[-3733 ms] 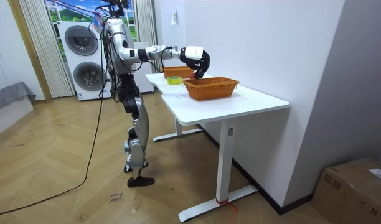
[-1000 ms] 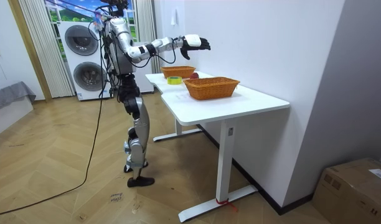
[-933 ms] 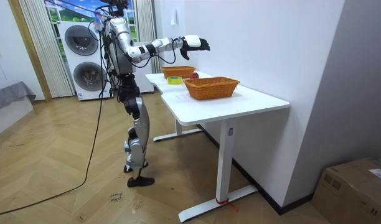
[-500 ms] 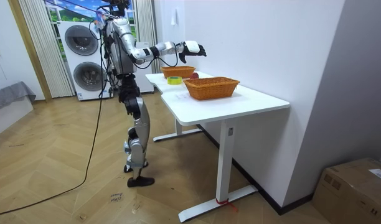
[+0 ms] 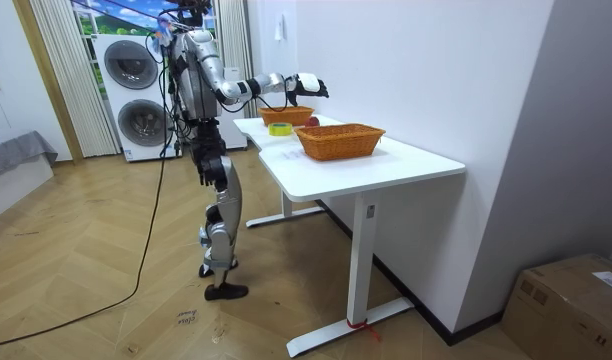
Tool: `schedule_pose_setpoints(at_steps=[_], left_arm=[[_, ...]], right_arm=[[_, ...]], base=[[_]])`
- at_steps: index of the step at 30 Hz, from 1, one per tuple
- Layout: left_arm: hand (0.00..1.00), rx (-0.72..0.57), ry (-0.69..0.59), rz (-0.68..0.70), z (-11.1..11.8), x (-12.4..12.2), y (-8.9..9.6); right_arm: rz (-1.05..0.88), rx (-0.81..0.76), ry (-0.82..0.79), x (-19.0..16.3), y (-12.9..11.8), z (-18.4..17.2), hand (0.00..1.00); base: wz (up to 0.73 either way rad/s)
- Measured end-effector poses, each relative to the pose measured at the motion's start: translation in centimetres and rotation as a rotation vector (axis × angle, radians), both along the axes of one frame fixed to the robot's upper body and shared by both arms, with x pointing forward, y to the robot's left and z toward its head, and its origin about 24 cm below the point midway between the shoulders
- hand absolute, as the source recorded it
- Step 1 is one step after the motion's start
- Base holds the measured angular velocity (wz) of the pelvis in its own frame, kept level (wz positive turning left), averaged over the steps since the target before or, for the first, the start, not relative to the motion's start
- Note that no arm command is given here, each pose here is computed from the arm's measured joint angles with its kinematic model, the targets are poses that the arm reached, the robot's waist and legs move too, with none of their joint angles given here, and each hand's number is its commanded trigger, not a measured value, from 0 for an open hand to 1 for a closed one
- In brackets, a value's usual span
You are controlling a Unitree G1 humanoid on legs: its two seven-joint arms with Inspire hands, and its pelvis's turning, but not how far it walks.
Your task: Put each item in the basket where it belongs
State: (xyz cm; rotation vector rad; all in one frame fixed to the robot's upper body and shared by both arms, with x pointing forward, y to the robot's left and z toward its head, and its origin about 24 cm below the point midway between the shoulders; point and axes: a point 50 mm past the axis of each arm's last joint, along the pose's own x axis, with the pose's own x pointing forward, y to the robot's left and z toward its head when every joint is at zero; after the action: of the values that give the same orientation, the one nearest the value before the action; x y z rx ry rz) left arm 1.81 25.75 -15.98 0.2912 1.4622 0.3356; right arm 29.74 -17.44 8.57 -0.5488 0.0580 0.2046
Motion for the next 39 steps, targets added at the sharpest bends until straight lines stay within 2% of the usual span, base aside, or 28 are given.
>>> schedule_pose_setpoints(at_steps=[14,28,39], left_arm=[[0.0,-0.044,0.0,-0.012,-0.1,0.5,-0.5],[0.0,-0.012,0.065,-0.14,-0.1,0.8,-0.8],[0.0,-0.019,0.05,-0.157,-0.1,1.7,-1.3]], right_arm=[[0.007,0.02,0.094,0.3,1.0,-2.0,0.0],[0.054,0.061,0.188,0.7,3.4,-3.4,0.0],[0.02,0.068,0.185,1.3,3.5,-3.5,0.0]], base=[[0.02],[0.06],[0.05]])
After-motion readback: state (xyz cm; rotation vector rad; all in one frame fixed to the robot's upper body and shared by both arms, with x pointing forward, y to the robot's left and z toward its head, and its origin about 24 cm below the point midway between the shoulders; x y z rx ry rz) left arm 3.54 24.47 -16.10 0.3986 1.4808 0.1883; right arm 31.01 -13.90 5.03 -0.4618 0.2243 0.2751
